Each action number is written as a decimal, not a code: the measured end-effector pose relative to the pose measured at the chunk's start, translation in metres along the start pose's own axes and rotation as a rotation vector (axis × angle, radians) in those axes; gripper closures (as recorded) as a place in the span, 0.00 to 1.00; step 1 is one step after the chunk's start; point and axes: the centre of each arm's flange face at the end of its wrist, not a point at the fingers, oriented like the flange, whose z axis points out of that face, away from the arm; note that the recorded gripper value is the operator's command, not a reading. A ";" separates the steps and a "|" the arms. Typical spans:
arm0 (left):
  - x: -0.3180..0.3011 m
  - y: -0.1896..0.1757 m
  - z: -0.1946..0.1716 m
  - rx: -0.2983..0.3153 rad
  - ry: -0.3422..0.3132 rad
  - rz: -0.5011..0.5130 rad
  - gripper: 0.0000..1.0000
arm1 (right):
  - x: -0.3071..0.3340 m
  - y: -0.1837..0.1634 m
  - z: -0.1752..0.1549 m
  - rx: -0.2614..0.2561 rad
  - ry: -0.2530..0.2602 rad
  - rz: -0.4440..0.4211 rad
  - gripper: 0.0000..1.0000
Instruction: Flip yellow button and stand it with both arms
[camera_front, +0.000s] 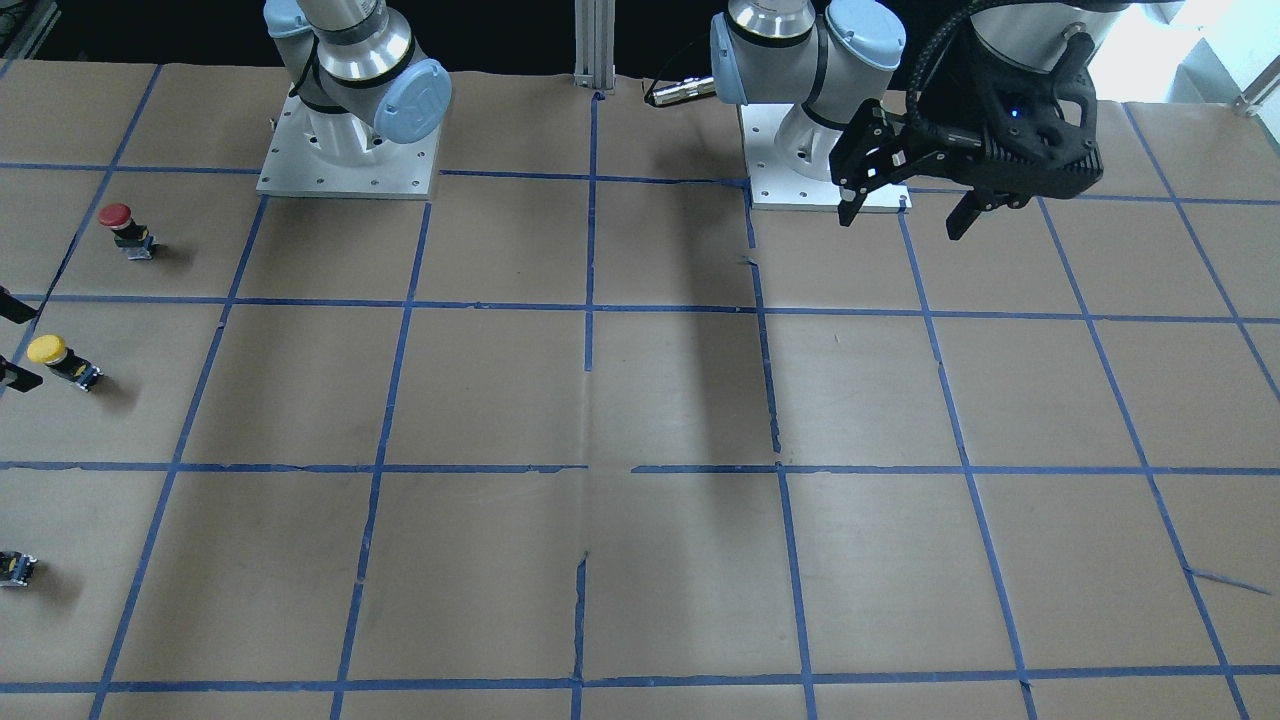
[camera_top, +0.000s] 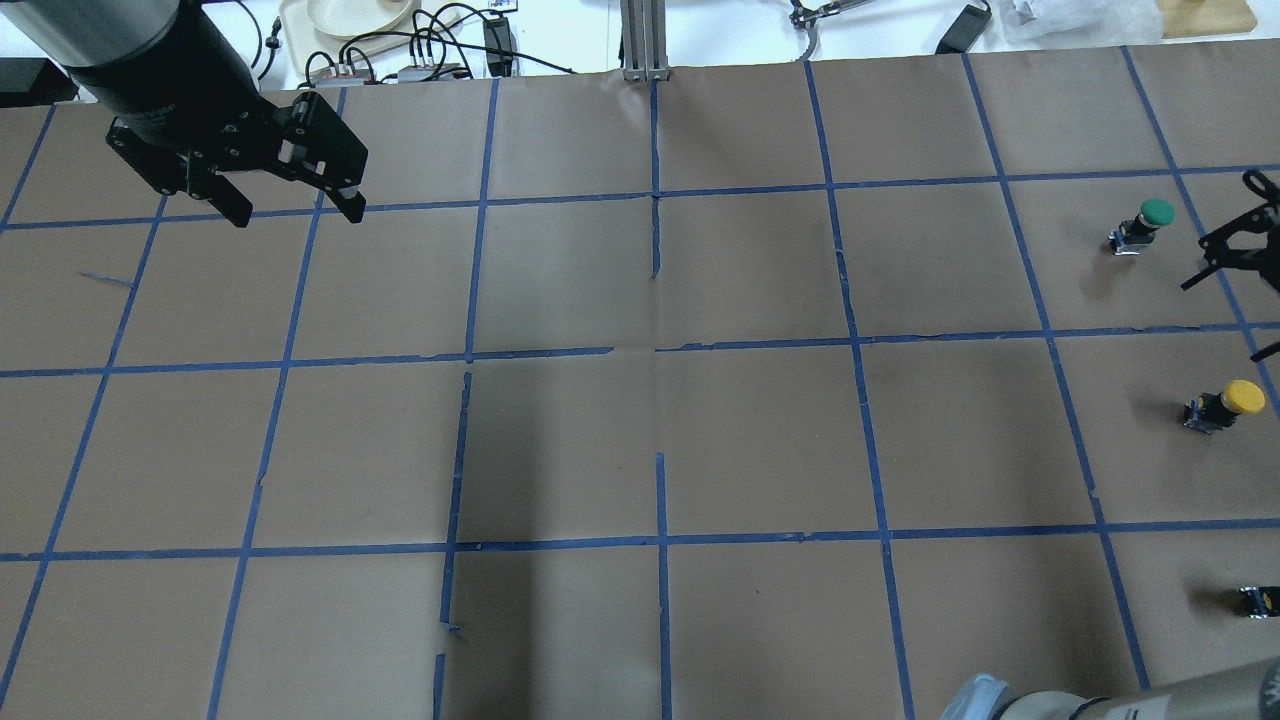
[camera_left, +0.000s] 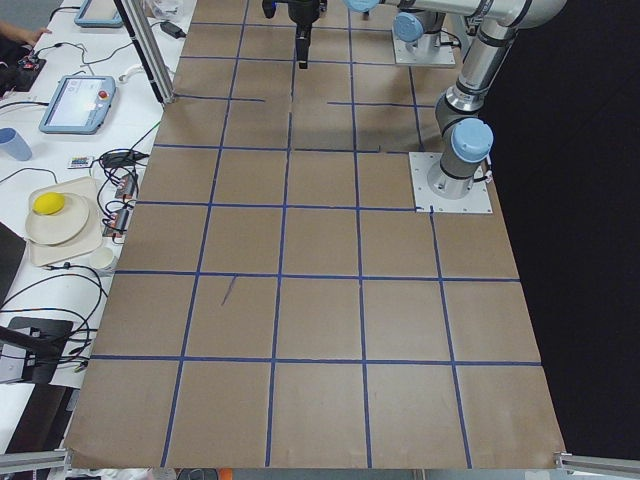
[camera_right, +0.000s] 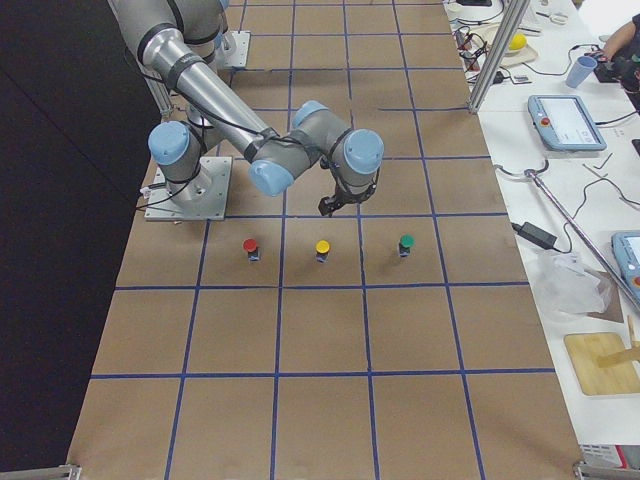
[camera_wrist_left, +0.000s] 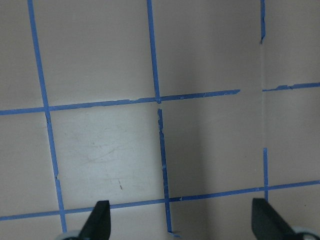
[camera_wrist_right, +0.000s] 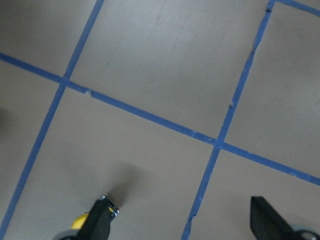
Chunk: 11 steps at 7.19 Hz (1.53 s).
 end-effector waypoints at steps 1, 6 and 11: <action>0.001 0.002 -0.002 0.001 0.000 -0.002 0.00 | 0.023 -0.028 -0.027 -0.003 -0.016 0.118 0.00; 0.002 0.004 -0.001 -0.003 0.002 -0.059 0.00 | 0.119 -0.239 -0.074 0.001 -0.003 0.826 0.00; 0.002 0.003 -0.001 -0.002 0.001 -0.071 0.00 | 0.123 -0.378 -0.065 -0.064 0.028 1.566 0.00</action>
